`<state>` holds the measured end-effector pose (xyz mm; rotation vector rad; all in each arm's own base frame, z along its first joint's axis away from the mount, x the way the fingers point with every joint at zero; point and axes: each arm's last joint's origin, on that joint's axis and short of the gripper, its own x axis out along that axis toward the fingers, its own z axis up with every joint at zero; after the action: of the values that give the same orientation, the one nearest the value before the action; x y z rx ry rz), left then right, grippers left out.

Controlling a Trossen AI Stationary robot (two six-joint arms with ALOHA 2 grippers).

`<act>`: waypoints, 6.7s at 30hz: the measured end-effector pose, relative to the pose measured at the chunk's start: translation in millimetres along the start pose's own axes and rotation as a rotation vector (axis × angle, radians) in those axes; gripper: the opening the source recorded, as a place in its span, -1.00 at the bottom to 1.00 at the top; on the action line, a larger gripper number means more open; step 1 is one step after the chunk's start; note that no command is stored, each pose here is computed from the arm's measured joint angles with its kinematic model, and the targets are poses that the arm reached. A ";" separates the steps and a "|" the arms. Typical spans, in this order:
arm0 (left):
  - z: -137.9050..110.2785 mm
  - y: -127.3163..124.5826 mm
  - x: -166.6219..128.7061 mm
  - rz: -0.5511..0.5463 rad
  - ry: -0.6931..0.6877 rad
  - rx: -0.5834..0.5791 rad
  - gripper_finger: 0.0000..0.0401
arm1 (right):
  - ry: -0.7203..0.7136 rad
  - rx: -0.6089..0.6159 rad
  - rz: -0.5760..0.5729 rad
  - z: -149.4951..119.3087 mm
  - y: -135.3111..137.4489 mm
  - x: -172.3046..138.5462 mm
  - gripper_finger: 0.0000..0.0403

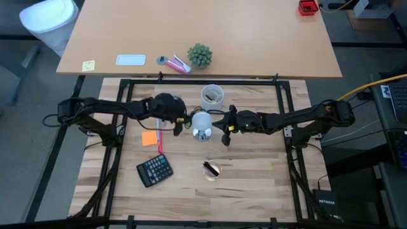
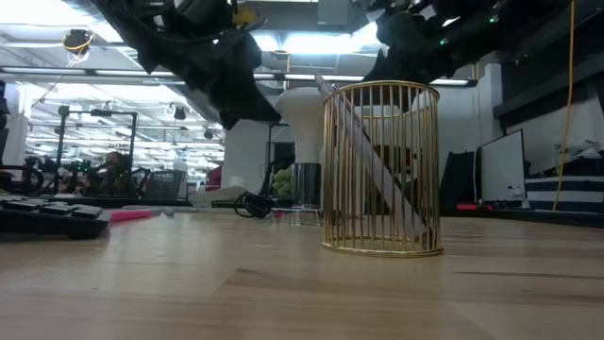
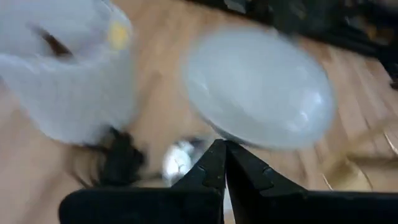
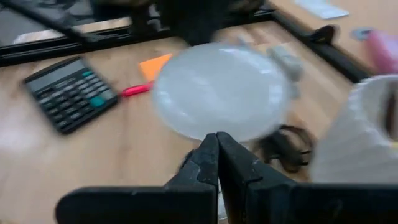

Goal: Screw lightbulb
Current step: Remove the lightbulb from the lamp

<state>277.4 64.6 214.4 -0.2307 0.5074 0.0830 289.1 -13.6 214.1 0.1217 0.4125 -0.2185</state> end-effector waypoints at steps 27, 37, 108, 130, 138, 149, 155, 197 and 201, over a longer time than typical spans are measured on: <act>15.6 -62.7 -10.0 0.193 -0.244 0.272 -0.99 | 0.026 -0.052 0.256 2.9 6.6 -8.2 -0.97; 16.7 -33.8 -8.2 0.421 -0.231 0.163 -0.99 | -0.055 -0.087 0.204 5.0 14.9 -2.2 -0.97; 8.3 -39.8 -6.8 0.501 -0.205 0.062 -0.99 | -0.058 -0.029 0.017 -3.2 25.1 3.5 -0.97; -2.3 -74.3 -4.1 0.336 -0.178 0.041 -0.99 | -0.093 0.001 -0.199 0.1 6.4 5.6 -0.97; -3.7 -87.1 -4.9 0.294 -0.199 0.049 -0.99 | -0.112 0.026 -0.243 4.4 -10.4 7.9 -0.97; 11.6 -85.6 -11.0 0.492 -0.381 0.050 -0.99 | -0.160 -0.047 -0.168 15.1 0.2 -5.4 -0.97; 14.9 -69.8 -10.0 0.552 -0.370 0.054 -0.99 | -0.199 -0.070 0.097 20.7 31.1 -20.8 -0.97; -3.2 -89.4 10.2 0.352 -0.296 0.013 -0.99 | -0.088 -0.066 -0.205 -6.8 22.3 8.7 -0.97; 4.9 -91.5 7.3 0.357 -0.374 0.061 -0.99 | -0.091 -0.088 -0.203 -5.6 22.9 7.2 -0.97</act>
<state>298.5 -22.8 233.2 -0.0594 0.1731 0.4497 298.8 8.2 207.7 -0.0172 0.3435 -0.4032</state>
